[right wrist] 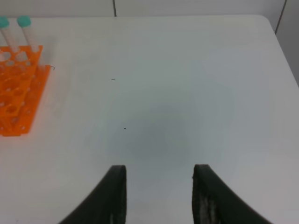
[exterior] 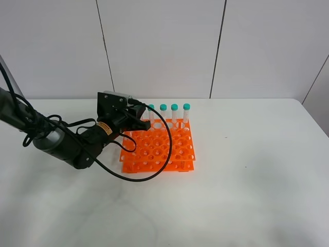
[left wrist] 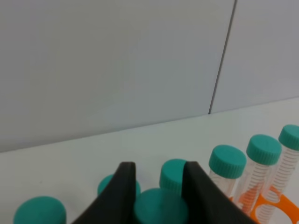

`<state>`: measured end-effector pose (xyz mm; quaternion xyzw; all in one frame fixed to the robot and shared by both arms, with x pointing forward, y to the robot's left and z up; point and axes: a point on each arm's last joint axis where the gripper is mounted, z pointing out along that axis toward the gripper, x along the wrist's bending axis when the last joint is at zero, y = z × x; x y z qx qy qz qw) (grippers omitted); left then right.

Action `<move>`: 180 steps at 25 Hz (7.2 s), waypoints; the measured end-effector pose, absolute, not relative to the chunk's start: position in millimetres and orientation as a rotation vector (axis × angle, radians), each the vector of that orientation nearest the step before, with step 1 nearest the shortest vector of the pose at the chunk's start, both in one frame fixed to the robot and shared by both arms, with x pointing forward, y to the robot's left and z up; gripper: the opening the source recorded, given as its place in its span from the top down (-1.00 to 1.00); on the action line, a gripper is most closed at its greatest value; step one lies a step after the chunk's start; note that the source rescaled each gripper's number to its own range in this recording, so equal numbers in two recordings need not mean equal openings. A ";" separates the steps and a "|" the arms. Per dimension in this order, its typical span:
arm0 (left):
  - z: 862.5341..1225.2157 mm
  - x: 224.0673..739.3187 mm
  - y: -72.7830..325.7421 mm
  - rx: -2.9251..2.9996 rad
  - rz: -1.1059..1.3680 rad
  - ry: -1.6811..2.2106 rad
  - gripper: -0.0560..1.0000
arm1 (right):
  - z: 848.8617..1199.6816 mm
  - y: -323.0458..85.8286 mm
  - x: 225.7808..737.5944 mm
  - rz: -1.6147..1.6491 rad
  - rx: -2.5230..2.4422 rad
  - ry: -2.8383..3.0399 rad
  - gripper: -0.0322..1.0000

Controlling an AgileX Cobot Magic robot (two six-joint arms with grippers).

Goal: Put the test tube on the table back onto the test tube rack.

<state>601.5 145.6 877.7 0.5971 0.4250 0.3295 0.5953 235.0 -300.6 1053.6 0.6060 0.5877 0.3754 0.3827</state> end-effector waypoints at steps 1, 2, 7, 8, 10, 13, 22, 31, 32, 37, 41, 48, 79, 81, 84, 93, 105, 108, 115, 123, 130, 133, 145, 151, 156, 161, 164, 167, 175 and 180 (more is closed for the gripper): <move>877.6 601.6 145.7 1.380 0.757 0.996 0.89 | 1053.6 -300.6 235.0 0.957 1.546 1.499 0.16; 877.7 601.6 145.7 1.380 0.753 1.000 0.89 | 1053.6 -300.6 235.0 0.957 1.546 1.499 0.16; 878.5 601.6 145.7 1.383 0.746 1.009 0.89 | 1053.6 -300.6 235.0 0.957 1.546 1.499 0.16; 878.3 601.6 145.7 1.384 0.746 1.010 0.89 | 1053.6 -300.6 235.0 0.957 1.546 1.499 0.16; 878.2 601.6 145.7 1.386 0.744 1.012 0.89 | 1053.6 -300.6 235.0 0.957 1.546 1.499 0.16; 878.6 601.6 145.8 1.387 0.743 1.014 0.89 | 1053.6 -300.6 235.0 0.957 1.546 1.499 0.16; 878.6 601.6 145.8 1.387 0.743 1.014 0.89 | 1053.6 -300.6 235.0 0.957 1.546 1.499 0.16; 870.2 600.5 146.1 1.432 0.710 1.062 0.84 | 1053.6 -300.6 235.0 0.957 1.546 1.499 0.16; 867.0 600.1 146.0 1.442 0.703 1.070 0.83 | 1053.6 -300.6 235.0 0.957 1.546 1.499 0.16; 865.6 599.9 145.9 1.452 0.695 1.077 0.77 | 1053.6 -300.6 235.0 0.957 1.546 1.499 0.16; 865.6 599.8 145.9 1.453 0.695 1.076 0.74 | 1053.6 -300.6 235.0 0.957 1.546 1.499 0.16; 865.6 599.7 145.6 1.455 0.694 1.074 0.61 | 1053.6 -300.6 235.0 0.957 1.546 1.499 0.16; 867.9 598.8 143.1 1.442 0.665 1.069 0.19 | 1053.6 -300.6 235.0 0.957 1.546 1.499 0.16; 869.6 598.8 143.0 1.443 0.661 1.071 0.18 | 1053.6 -300.6 235.0 0.957 1.546 1.499 0.16; 873.3 599.0 143.1 1.439 0.661 1.073 0.18 | 1053.6 -300.6 235.0 0.957 1.546 1.499 0.16; 874.9 599.0 143.1 1.439 0.661 1.073 0.18 | 1053.6 -300.6 235.0 0.957 1.546 1.499 0.16; 906.9 598.9 143.9 1.412 0.689 1.041 0.18 | 1053.6 -300.6 235.0 0.957 1.546 1.499 0.16; 918.9 597.7 143.5 1.428 0.697 1.009 0.18 | 1053.6 -300.6 235.0 0.957 1.546 1.499 0.16; 957.2 595.6 153.9 1.435 0.751 0.931 0.18 | 1053.6 -300.6 235.0 0.957 1.546 1.499 0.16; 983.2 596.1 181.4 1.456 0.799 1.016 0.18 | 1053.6 -300.6 235.0 0.957 1.546 1.499 0.16; 992.1 596.7 220.4 1.494 0.824 1.206 0.18 | 1053.6 -300.6 235.0 0.957 1.546 1.499 0.16; 991.4 596.1 237.8 1.522 0.836 1.292 0.18 | 1053.6 -300.6 235.0 0.957 1.546 1.499 0.16; 988.9 584.8 288.7 1.605 0.835 1.587 0.18 | 1053.6 -300.6 235.0 0.957 1.546 1.499 0.16; 973.7 573.0 295.6 1.693 0.714 1.795 -0.64 | 1053.6 -300.6 235.0 0.957 1.546 1.499 0.16; 960.2 556.3 296.5 1.781 0.524 2.001 -0.96 | 1053.6 -300.6 235.0 0.957 1.546 1.499 0.16; 961.7 537.3 291.2 1.997 0.341 1.980 -0.99 | 1053.6 -300.6 235.0 0.957 1.546 1.499 0.16; 969.8 530.7 288.3 2.027 0.295 1.945 -0.99 | 1053.6 -300.6 235.0 0.957 1.546 1.499 0.16; 983.1 522.0 287.5 2.039 0.284 1.928 -0.99 | 1053.6 -300.6 235.0 0.957 1.546 1.499 0.16; 1026.8 477.2 289.8 2.148 0.238 1.918 -0.99 | 1053.6 -300.6 235.0 0.957 1.546 1.499 0.16; 1051.2 447.9 290.7 2.171 0.232 1.910 -0.99 | 1053.6 -300.6 235.0 0.957 1.546 1.499 0.16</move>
